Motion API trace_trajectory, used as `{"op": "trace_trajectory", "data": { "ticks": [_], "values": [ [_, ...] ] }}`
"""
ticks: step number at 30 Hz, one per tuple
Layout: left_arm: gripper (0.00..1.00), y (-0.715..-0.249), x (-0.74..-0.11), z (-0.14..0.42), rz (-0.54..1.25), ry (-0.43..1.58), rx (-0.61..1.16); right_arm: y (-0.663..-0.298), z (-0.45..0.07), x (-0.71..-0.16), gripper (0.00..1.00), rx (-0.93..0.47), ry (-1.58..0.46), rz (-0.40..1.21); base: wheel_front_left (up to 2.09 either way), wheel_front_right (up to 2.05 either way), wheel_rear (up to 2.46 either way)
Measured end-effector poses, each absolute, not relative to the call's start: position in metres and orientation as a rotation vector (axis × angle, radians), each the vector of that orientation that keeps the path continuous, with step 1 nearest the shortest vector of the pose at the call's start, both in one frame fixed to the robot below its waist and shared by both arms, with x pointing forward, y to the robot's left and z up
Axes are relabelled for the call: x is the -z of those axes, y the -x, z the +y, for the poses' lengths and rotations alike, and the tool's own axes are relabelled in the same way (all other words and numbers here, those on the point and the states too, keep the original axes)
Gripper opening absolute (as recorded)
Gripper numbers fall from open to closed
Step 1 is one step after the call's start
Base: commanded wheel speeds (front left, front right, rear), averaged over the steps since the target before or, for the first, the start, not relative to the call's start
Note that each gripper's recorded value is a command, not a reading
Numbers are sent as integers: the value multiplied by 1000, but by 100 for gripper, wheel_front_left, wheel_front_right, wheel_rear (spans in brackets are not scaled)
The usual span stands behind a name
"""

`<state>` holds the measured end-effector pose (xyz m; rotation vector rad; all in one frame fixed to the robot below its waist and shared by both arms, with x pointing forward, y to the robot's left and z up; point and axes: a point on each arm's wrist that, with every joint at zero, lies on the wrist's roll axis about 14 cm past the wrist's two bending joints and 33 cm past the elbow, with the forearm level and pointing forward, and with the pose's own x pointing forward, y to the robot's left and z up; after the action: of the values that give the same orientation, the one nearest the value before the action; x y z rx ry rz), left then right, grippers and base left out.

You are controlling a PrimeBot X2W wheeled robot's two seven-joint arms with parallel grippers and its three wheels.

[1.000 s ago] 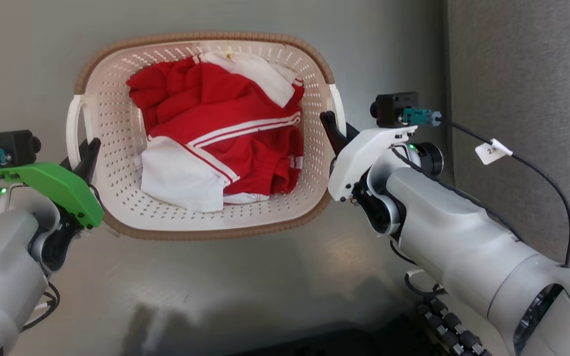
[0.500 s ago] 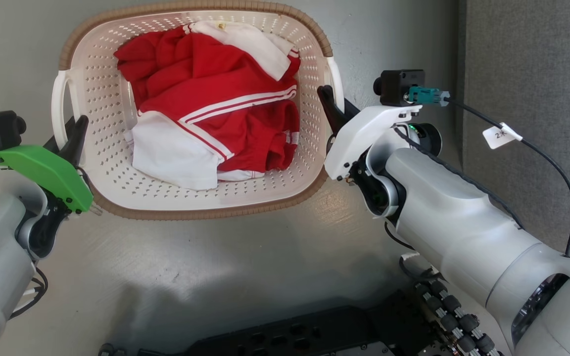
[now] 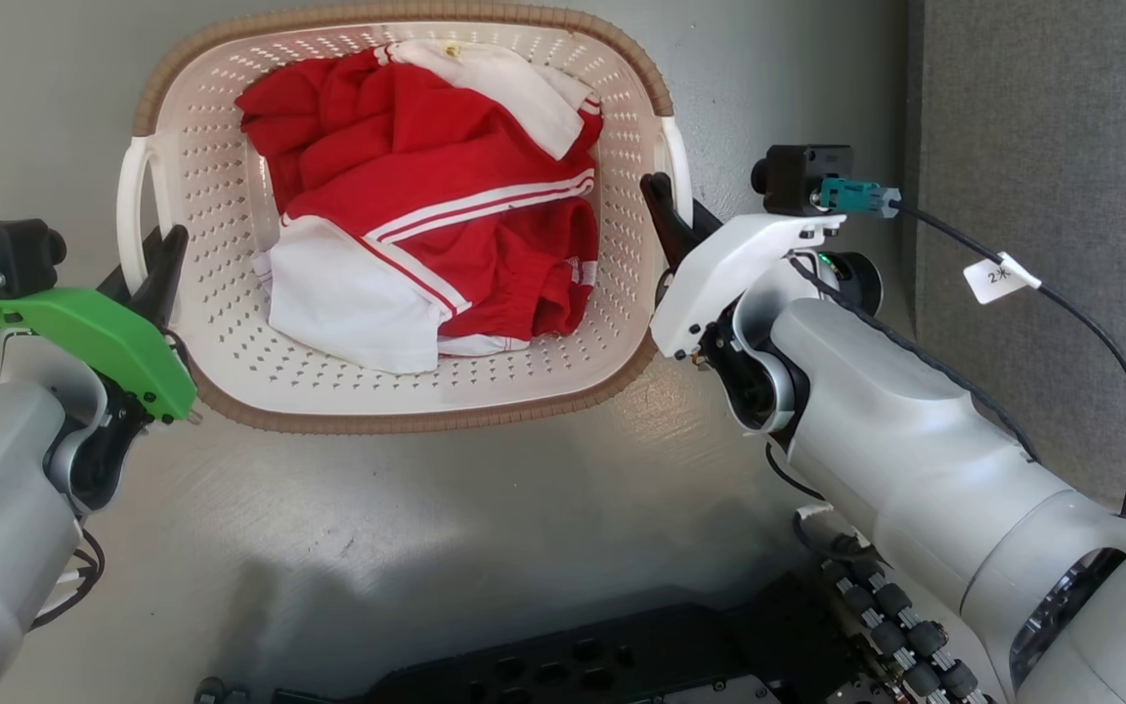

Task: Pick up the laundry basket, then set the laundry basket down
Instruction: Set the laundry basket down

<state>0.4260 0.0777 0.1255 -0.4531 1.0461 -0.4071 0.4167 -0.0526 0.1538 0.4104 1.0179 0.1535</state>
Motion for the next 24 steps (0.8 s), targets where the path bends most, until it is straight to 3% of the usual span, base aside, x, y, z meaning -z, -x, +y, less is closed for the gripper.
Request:
{"op": "trace_trajectory", "data": {
  "ticks": [2, 3, 4, 5, 6, 16, 24],
  "values": [
    [0, -426, -126, 78, 1047, 451, 405, -416, -54, -153, 0, -151, -407, 1021, 0, 0, 0],
    [6, -426, -125, 78, 1048, 450, 403, -415, -54, -153, 0, -151, -406, 1022, 0, 0, 0],
    [64, -425, -125, 79, 1049, 448, 402, -415, -54, -153, 20, -150, -406, 1022, 0, 0, 0],
    [100, -424, -125, 79, 1053, 445, 402, -415, -56, -153, 40, -143, -404, 1024, 0, 0, 0],
    [100, -423, -125, 79, 1056, 445, 404, -415, -60, -152, 100, -131, -401, 1026, 0, 0, 0],
    [100, -428, -136, 77, 1037, 445, 400, -409, -72, -157, 100, -95, -387, 1030, 0, 0, 0],
    [100, -444, -153, 84, 985, 430, 376, -433, -70, -183, 100, -113, -391, 938, 0, 0, 0]
  ]
}}
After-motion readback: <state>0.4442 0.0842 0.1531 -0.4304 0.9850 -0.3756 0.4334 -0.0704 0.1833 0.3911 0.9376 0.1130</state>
